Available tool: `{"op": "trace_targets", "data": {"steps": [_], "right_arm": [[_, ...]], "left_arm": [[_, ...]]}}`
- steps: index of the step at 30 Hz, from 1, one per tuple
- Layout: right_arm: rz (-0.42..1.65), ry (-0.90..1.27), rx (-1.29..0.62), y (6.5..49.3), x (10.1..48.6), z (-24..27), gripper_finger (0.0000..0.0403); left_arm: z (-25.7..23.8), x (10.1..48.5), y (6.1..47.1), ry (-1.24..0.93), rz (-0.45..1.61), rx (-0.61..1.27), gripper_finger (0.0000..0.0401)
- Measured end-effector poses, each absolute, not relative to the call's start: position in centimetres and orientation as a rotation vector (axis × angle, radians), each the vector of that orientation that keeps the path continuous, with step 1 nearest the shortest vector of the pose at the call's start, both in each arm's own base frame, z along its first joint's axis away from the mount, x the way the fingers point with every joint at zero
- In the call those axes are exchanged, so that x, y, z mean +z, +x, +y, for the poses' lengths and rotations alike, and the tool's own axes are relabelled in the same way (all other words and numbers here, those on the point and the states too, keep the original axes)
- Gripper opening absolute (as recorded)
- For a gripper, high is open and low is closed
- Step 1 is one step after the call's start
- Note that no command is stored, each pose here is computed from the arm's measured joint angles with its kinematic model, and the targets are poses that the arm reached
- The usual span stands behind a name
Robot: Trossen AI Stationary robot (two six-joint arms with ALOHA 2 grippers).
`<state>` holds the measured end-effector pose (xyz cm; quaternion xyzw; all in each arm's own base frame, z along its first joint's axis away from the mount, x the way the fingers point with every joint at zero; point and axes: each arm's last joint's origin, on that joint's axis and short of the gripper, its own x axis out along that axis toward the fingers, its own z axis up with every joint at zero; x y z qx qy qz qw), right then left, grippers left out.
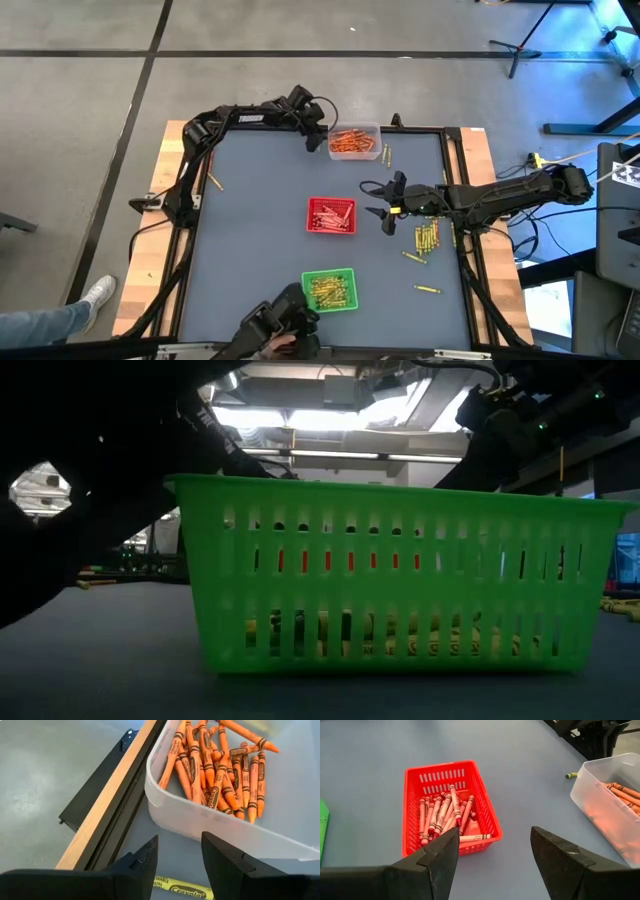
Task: Sort crayons
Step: Put the green crayon into the green bin
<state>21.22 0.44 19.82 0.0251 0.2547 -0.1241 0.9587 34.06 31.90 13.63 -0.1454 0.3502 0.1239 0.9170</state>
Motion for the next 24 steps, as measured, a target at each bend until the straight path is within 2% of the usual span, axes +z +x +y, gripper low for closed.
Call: {"op": "trace_targets", "data": {"steps": [10,13,19,24], "right_arm": [[0.515,0.031,-0.248,21.2,19.9,0.4,0.0243],[0.512,0.031,-0.248,21.2,19.9,0.4,0.0243],[0.506,0.022,-0.246,21.3,19.9,0.4,0.0243],[0.521,0.007,-0.24,21.2,19.8,0.4,0.0243]], "left_arm": [[32.1,12.2,33.4,-0.329,0.817,0.297,0.0135],[32.1,12.6,33.6,-0.314,0.838,0.318,0.0135],[30.8,12.8,33.6,-0.23,1.081,0.323,0.0135],[30.2,14.8,33.8,-0.193,1.119,0.324,0.0135]]}}
